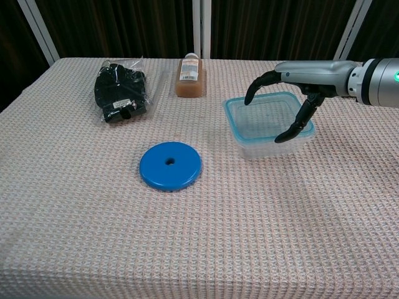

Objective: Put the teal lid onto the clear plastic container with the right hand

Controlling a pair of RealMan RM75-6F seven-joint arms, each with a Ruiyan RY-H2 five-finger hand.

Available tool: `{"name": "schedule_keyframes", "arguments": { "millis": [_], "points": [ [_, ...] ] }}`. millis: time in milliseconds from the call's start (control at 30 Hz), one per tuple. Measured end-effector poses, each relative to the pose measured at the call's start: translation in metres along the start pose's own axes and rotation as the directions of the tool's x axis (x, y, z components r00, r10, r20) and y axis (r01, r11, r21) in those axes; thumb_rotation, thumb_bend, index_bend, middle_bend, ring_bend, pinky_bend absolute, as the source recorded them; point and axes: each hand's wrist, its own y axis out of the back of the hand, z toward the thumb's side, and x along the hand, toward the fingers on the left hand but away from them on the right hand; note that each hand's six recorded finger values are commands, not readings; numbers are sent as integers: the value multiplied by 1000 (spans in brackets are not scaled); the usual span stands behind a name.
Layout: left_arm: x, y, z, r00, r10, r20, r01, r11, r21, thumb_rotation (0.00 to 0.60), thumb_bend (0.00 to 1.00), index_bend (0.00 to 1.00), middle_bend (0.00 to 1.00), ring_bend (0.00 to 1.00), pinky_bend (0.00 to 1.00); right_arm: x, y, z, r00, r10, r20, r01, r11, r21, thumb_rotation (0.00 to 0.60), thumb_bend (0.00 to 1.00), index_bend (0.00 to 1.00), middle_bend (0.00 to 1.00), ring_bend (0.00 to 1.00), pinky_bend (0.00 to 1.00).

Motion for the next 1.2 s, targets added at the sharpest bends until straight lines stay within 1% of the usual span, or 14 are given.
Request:
{"name": "schedule_keyframes", "arguments": {
  "millis": [300, 633, 733, 833, 900, 967, 1033, 1200],
  "points": [
    [-1, 1, 0, 1000, 1, -2, -1, 1000, 1, 600, 0, 102, 87, 10, 23, 0, 0, -1, 1000, -9, -6, 9, 1000, -6, 600, 165, 268, 322, 1, 0],
    [0, 1, 1, 1000, 0, -1, 0, 1000, 2, 600, 0, 102, 87, 10, 23, 7, -3, -12, 1000, -2, 15, 2, 1000, -12, 600, 166, 267, 317, 0, 0],
    [1, 0, 1, 1000, -1, 0, 1, 1000, 3, 600, 0, 102, 87, 10, 23, 7, -3, -14, 1000, -3, 18, 3, 1000, -14, 600, 166, 253, 305, 0, 0],
    [1, 0, 2, 1000, -1, 0, 1, 1000, 4, 600, 0, 102, 87, 10, 23, 7, -3, -13, 1000, -2, 14, 2, 1000, -13, 600, 123, 165, 250, 0, 0],
    [1, 1, 2, 1000, 0, 0, 0, 1000, 4, 600, 0, 103, 87, 10, 23, 6, -3, -12, 1000, 0, 12, 0, 1000, -11, 600, 75, 64, 174, 0, 0],
    [1, 1, 2, 1000, 1, -1, -1, 1000, 4, 600, 0, 102, 87, 10, 23, 6, -2, -11, 1000, 2, 10, -2, 1000, -11, 600, 43, 11, 122, 0, 0],
    [0, 1, 2, 1000, 1, -2, -1, 1000, 4, 600, 0, 102, 87, 10, 24, 6, -2, -10, 1000, 3, 7, -3, 1000, -10, 600, 29, 0, 91, 0, 0],
    [0, 1, 1, 1000, 1, -4, -1, 1000, 3, 600, 0, 102, 87, 11, 22, 7, -1, -8, 1000, 4, 4, -4, 1000, -3, 600, 29, 0, 74, 0, 0]
  ]
}}
